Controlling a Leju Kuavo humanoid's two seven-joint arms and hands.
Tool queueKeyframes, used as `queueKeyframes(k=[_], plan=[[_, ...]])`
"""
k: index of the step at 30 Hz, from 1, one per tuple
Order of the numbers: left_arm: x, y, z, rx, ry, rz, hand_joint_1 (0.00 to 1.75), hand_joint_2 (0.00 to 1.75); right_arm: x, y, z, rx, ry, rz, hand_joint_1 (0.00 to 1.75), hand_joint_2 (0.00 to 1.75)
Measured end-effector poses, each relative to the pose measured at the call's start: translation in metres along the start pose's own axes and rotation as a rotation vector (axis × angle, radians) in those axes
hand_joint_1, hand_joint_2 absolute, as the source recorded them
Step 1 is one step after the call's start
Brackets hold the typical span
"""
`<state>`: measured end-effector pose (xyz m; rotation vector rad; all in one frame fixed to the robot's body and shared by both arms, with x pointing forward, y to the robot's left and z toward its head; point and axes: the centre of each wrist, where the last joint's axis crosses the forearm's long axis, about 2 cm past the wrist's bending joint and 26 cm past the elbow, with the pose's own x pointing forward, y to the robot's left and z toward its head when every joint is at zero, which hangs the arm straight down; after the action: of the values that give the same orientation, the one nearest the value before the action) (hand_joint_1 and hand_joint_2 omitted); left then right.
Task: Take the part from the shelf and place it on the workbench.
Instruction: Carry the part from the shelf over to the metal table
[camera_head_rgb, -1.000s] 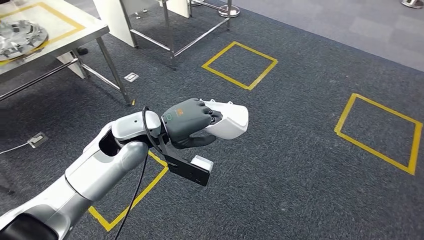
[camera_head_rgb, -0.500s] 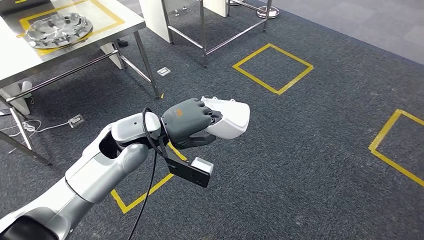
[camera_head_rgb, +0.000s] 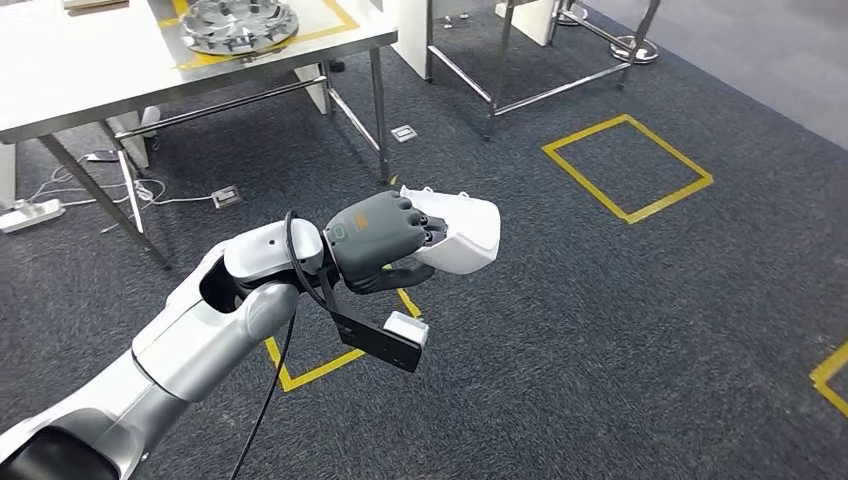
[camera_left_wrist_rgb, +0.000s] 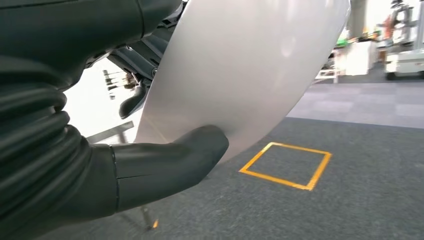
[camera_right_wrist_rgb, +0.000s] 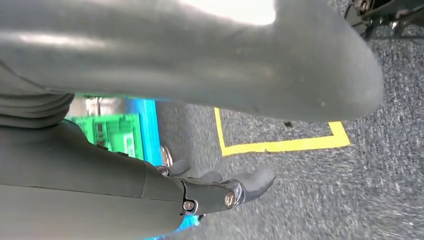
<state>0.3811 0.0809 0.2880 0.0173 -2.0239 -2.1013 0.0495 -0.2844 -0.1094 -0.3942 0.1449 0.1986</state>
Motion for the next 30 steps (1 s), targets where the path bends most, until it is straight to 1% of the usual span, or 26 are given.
queueKeyframes(k=[10,21,27,30], plan=[[-0.0001,0.0020,-0.0009,0.011,-0.001,0.000,1.62,1.75,0.0033,-0.0006,0.0009,-0.001,-0.004,-0.005,0.00,0.00],[-0.0014,0.0014,-0.0017,0.023,0.003,-0.031,1.62,1.75,0.0015,0.0004,0.0007,-0.001,0.000,-0.005,0.00,0.00],[-0.0046,0.0033,0.0011,0.035,0.056,-0.066,1.62,1.75,0.0044,-0.0004,0.0014,-0.002,-0.006,-0.008,0.00,0.00],[-0.0057,-0.0007,0.0019,0.033,0.069,-0.069,1.62,1.75,0.0020,0.0003,0.0008,0.000,-0.004,-0.006,0.00,0.00]])
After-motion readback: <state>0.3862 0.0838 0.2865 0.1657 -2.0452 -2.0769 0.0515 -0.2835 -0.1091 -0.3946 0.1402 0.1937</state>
